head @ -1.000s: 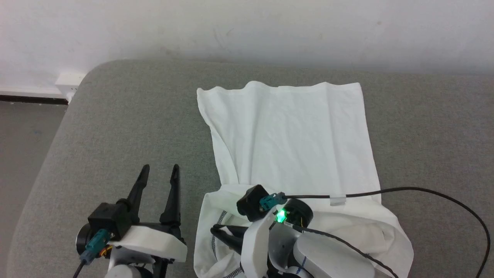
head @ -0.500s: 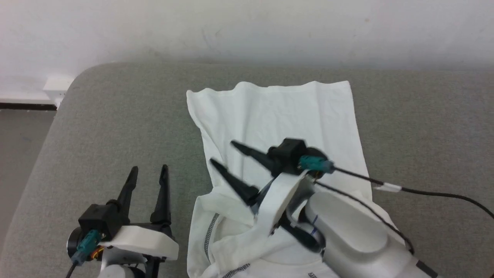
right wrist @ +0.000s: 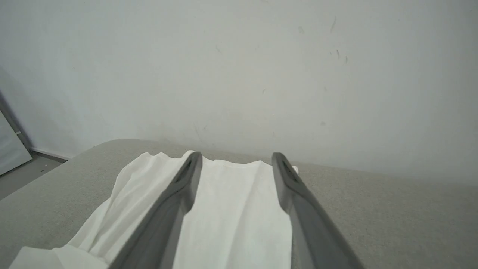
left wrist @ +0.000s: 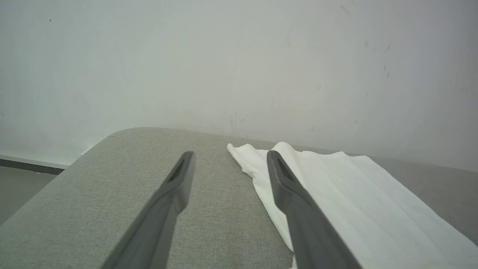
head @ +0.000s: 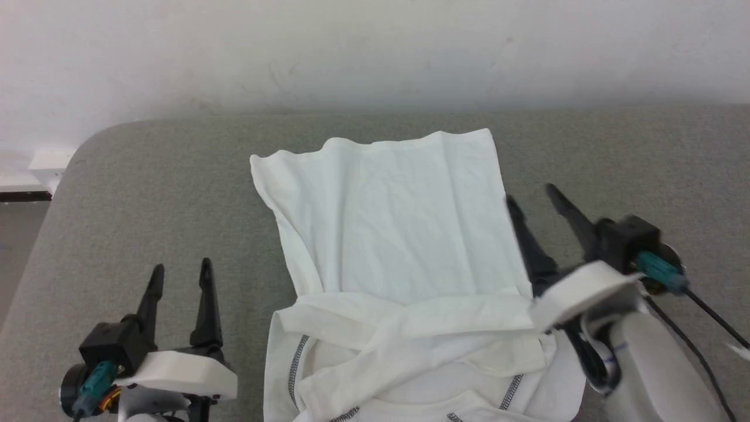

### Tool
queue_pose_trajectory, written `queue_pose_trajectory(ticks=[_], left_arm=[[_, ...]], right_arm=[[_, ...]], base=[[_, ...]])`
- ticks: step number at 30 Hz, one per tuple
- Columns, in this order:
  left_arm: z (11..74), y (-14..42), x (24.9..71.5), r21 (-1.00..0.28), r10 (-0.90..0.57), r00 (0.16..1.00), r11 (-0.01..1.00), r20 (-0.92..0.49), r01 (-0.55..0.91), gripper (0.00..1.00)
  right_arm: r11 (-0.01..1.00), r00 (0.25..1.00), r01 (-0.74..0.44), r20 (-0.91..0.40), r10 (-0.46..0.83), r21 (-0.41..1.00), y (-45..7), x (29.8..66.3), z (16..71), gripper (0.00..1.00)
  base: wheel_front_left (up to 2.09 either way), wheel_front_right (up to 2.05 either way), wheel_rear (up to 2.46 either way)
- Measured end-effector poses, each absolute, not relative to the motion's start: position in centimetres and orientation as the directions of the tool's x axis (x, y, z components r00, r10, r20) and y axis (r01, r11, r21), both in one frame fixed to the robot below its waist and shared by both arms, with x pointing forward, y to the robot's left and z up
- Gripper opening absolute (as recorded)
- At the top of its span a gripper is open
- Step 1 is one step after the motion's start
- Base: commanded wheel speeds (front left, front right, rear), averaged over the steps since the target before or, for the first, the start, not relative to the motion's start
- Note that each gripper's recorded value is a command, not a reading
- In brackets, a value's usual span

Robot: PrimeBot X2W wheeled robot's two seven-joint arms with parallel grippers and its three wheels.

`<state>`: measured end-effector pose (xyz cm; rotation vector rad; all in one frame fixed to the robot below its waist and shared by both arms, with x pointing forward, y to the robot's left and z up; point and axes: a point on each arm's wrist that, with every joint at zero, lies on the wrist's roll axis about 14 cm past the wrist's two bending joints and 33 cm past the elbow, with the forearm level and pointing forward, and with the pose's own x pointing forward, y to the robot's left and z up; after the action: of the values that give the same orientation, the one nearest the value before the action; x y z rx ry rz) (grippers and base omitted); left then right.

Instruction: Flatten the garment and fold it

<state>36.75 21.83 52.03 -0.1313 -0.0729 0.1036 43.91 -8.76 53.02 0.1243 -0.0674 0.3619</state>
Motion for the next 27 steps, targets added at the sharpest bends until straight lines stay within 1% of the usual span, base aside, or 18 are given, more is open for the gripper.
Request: queue_pose_trajectory(ticks=[4, 10, 13, 15, 18, 23, 27], left_arm=[[52.4, 22.4, 37.2, -0.105, 0.104, 0.992, 0.99, 0.073, -0.096, 1.0], [53.0, 23.2, 39.0, -0.053, 0.089, 0.993, 0.995, 0.074, -0.085, 1.0], [54.3, 23.0, 41.4, -0.033, 0.054, 0.993, 0.998, 0.103, -0.051, 1.0], [55.4, 22.7, 43.4, -0.043, 0.022, 0.992, 0.999, 0.123, -0.017, 1.0], [56.6, 22.1, 46.8, -0.044, -0.039, 0.992, 0.998, 0.124, 0.045, 1.0], [57.0, 21.3, 52.8, -0.038, -0.138, 0.99, 0.99, 0.037, 0.139, 1.0], [54.3, 21.3, 56.8, -0.051, -0.174, 0.974, 0.984, -0.147, 0.168, 1.0]], right_arm=[[0.966, 0.97, -0.242, 0.051, 0.238, 0.093, -12.9, 42.1, 52.4, 1.0], [0.989, 0.992, -0.125, -0.006, 0.126, 0.085, -16.5, 39.8, 51.8, 1.0], [0.993, 0.996, -0.083, -0.022, 0.085, 0.088, -17.7, 39.3, 51.7, 1.0], [0.994, 0.997, -0.068, -0.033, 0.071, 0.086, -18.1, 39.2, 51.5, 1.0], [0.993, 0.998, -0.049, -0.044, 0.054, 0.104, -18.7, 39.4, 51.0, 1.0], [0.99, 0.997, -0.03, -0.069, 0.039, 0.135, -19.1, 39.8, 49.7, 1.0], [0.989, 0.997, -0.017, -0.074, 0.028, 0.15, -19.4, 40.2, 48.9, 1.0]], base=[[0.0, 0.0, 0.0], [0.0, 0.0, 0.0], [0.0, 0.0, 0.0], [0.0, 0.0, 0.0], [0.0, 0.0, 0.0], [0.0, 0.0, 0.0], [0.0, 0.0, 0.0]])
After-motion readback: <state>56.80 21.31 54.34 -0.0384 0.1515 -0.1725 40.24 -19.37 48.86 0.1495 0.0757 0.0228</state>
